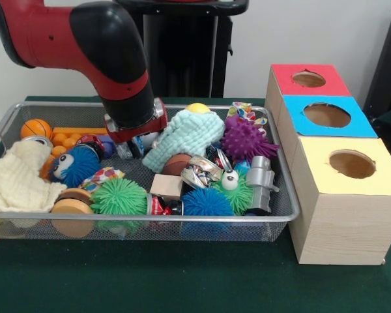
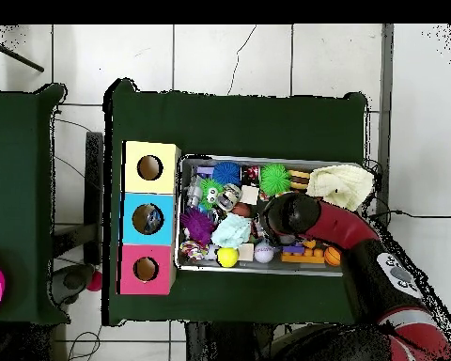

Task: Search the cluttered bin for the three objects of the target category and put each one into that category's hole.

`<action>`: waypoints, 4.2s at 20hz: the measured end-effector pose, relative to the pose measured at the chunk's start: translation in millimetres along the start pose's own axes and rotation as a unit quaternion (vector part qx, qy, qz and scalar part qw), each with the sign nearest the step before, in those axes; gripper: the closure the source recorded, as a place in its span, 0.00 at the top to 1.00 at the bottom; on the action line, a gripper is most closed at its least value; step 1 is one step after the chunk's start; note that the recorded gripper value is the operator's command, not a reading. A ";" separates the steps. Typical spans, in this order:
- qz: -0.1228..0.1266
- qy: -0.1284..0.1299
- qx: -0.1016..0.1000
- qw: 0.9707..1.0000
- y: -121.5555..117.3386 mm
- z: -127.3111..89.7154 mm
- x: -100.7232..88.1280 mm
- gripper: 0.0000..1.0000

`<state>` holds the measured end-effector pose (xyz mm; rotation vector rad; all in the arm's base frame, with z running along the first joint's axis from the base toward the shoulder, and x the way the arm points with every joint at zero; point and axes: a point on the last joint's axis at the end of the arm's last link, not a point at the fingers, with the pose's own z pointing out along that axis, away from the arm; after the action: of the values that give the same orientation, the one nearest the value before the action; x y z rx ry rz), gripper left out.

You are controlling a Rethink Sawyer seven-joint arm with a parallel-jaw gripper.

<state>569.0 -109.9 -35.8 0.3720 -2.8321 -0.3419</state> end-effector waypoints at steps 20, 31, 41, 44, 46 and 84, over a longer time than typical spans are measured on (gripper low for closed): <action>-0.102 0.044 0.085 0.990 -4.3 -2.6 -0.6 1.00; -0.149 0.061 0.175 0.971 -40.1 -32.9 -8.0 1.00; -0.156 0.061 0.205 0.964 -58.9 -45.6 -10.2 1.00; -0.145 0.058 0.188 0.970 -59.3 -40.9 -6.5 1.00; -0.125 0.050 0.160 0.978 -58.6 -36.3 -3.7 1.00; -0.125 0.121 0.106 0.979 -6.0 -13.6 6.8 1.00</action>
<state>567.9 -120.1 -23.1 0.7641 -2.5903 -0.0364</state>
